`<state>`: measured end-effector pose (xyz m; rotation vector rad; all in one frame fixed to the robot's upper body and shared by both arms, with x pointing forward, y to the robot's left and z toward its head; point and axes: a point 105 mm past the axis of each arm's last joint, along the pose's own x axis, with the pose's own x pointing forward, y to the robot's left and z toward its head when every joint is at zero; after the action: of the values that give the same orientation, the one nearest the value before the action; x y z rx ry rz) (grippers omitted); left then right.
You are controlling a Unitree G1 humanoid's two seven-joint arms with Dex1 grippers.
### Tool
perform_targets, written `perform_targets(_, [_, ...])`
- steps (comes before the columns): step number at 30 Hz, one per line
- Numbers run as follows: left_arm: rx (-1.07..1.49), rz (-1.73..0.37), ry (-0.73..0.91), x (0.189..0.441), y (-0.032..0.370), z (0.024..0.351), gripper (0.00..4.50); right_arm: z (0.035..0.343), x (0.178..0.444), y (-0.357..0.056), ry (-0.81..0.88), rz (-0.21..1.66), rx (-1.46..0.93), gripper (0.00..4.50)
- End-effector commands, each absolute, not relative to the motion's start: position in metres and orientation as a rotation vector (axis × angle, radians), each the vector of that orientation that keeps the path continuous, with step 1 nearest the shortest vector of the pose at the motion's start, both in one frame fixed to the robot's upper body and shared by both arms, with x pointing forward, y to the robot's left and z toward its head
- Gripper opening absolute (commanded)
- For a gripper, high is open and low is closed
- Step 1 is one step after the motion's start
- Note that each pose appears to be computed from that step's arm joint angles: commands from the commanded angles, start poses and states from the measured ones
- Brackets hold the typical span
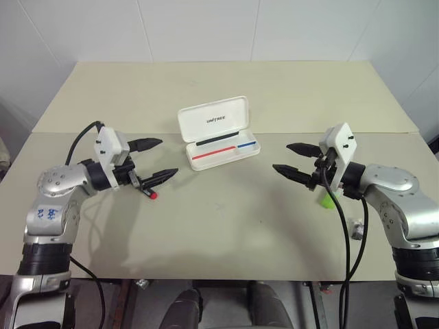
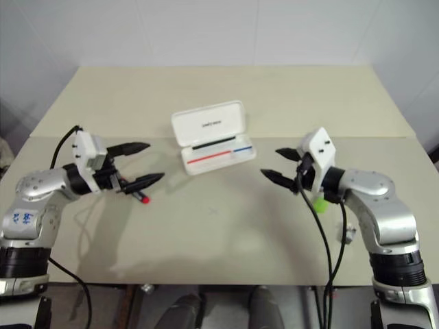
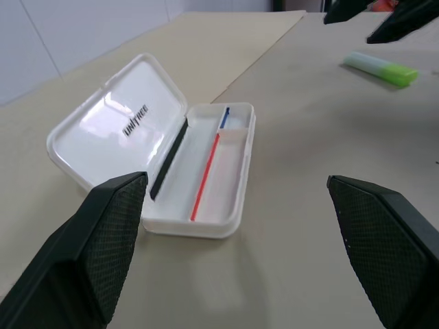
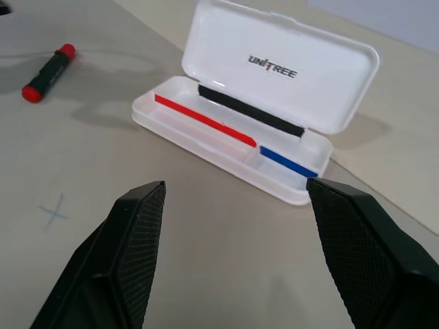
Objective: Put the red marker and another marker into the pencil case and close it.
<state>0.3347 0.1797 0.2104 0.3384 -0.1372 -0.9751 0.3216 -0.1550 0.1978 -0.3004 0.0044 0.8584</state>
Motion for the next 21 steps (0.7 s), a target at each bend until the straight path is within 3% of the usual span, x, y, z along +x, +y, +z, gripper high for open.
perform_targets(1, [0.355,-0.956,-0.128,0.346,0.179,0.213,4.50,0.208,0.314,-0.146,-0.062,0.858,-0.278,3.48])
perform_targets(10, [0.346,-1.152,0.011,0.366,0.139,0.194,4.50,0.209,0.308,-0.149,-0.100,0.790,-0.260,3.48])
perform_targets(21, [0.400,-1.258,0.065,0.390,0.113,0.175,4.50,0.202,0.296,-0.152,-0.104,0.723,-0.236,3.48])
